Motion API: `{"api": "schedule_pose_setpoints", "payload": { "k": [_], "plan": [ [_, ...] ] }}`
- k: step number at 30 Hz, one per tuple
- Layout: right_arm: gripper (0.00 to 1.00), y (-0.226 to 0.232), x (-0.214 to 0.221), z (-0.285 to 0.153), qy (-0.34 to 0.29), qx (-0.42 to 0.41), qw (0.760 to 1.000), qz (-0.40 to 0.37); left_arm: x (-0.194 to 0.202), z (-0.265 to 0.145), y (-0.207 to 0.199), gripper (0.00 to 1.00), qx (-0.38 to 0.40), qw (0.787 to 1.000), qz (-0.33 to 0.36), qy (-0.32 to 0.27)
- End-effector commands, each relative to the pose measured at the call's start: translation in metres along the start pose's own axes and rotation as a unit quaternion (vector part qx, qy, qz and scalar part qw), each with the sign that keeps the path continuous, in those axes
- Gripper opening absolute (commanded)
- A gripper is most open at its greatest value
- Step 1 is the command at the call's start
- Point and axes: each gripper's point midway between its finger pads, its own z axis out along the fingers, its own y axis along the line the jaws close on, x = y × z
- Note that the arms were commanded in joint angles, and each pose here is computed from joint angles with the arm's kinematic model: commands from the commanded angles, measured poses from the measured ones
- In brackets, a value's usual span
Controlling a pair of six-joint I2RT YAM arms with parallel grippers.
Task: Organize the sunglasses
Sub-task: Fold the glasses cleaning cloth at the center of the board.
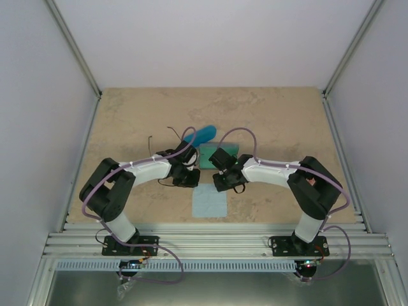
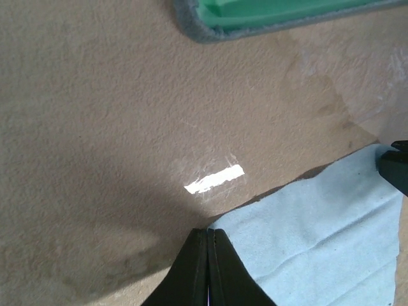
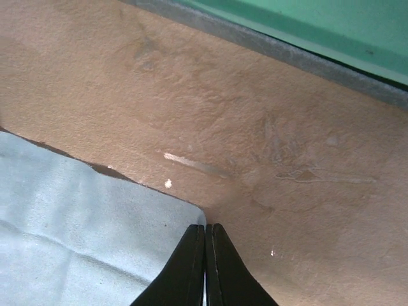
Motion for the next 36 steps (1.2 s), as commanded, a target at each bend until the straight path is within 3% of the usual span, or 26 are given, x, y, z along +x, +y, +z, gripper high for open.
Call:
{"api": "schedule_pose_setpoints", "payload": {
  "k": [1, 13, 36],
  "plan": [
    [0.01, 0.007, -0.014, -0.01, -0.031, -0.02, 0.999, -0.012, -0.002, 0.004, 0.003, 0.0, -0.017, 1.0, 0.002, 0.001],
    [0.01, 0.008, -0.044, -0.031, -0.079, -0.03, 0.996, -0.023, -0.043, -0.032, -0.006, 0.0, -0.022, 0.996, 0.018, -0.09],
    [0.01, 0.022, 0.011, -0.032, -0.017, -0.125, 0.992, -0.02, 0.009, -0.033, -0.002, 0.0, 0.018, 0.998, 0.041, -0.047]
  ]
}}
